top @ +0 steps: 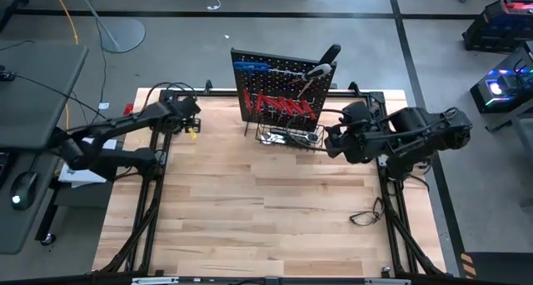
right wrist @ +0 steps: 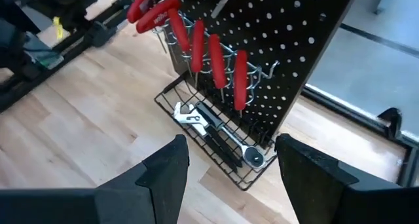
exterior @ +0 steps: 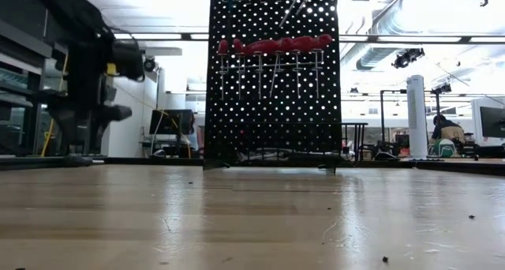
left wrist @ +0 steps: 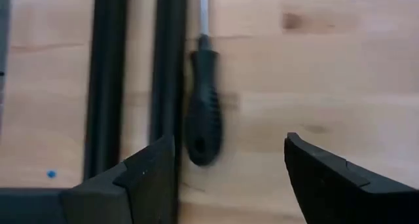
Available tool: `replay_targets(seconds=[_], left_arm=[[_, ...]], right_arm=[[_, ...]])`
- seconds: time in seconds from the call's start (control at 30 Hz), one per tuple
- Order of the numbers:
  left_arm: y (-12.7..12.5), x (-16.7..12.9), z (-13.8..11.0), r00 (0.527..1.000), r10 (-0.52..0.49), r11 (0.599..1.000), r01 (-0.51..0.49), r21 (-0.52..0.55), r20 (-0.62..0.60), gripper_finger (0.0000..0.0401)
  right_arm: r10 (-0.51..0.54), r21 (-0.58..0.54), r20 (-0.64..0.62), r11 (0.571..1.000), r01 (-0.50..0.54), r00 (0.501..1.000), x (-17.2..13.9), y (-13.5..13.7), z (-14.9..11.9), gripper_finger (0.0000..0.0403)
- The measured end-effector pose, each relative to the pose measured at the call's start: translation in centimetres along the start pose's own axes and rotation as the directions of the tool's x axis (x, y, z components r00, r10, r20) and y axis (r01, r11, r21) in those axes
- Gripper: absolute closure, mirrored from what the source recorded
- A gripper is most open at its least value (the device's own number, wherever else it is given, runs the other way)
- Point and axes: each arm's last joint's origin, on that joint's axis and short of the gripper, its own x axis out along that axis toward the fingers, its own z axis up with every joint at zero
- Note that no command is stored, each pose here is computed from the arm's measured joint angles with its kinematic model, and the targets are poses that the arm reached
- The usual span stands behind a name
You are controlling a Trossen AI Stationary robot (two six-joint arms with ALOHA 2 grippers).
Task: Hang tools onto peg board
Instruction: Hang the black screwdriver on the peg board
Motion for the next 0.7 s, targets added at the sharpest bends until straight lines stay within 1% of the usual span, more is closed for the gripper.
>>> replay_targets(seconds=[0.07, 0.13, 0.27, 0.37, 0.43, 0.57, 0.63, 0.7], left_arm=[[0.1, 1.1, 0.6, 0.999, 0.034, 0.999, -0.034, -0.017, -0.025, 0.0133], [0.1, 2.2, 1.3, 0.998, 0.045, 0.998, -0.046, -0.042, -0.042, 0.0133], [-0.4, 4.2, 2.4, 0.998, 0.007, 0.997, -0.012, -0.073, -0.061, 0.0133], [-0.5, 5.7, 2.9, 0.997, 0.011, 0.994, -0.020, -0.105, -0.082, 0.0133], [-0.5, 6.5, 3.0, 0.994, 0.030, 0.991, -0.043, -0.128, -0.108, 0.0133], [-0.5, 7.7, 3.1, 0.988, 0.050, 0.987, -0.072, -0.144, -0.146, 0.0133], [-0.8, 7.8, 3.1, 0.989, 0.043, 0.991, -0.060, -0.122, -0.141, 0.0134], [-1.2, 7.7, 2.9, 0.990, 0.033, 0.993, -0.048, -0.107, -0.136, 0.0144]], right_arm=[[-0.006, -0.021, -0.007, 1.000, 0.006, 1.000, 0.2, -0.1, 0.2, 0.0183], [-0.009, -0.032, -0.019, 0.999, 0.009, 1.000, 0.4, -0.2, 0.3, 0.0183], [-0.006, -0.067, -0.036, 0.998, 0.004, 0.999, 0.5, -0.3, 0.4, 0.0183], [-0.007, -0.072, -0.038, 0.997, 0.005, 0.999, 0.5, -0.3, 0.3, 0.0183], [-0.007, -0.079, -0.038, 0.997, 0.004, 0.999, 0.5, -0.3, 0.3, 0.0183], [-0.003, -0.087, -0.046, 0.996, -0.001, 0.999, 0.5, -0.3, 0.3, 0.0183], [-0.002, -0.093, -0.049, 0.996, -0.003, 0.999, 0.5, -0.3, 0.3, 0.0183], [-0.002, -0.106, -0.049, 0.994, -0.003, 0.999, 0.5, -0.3, 0.3, 0.0183]])
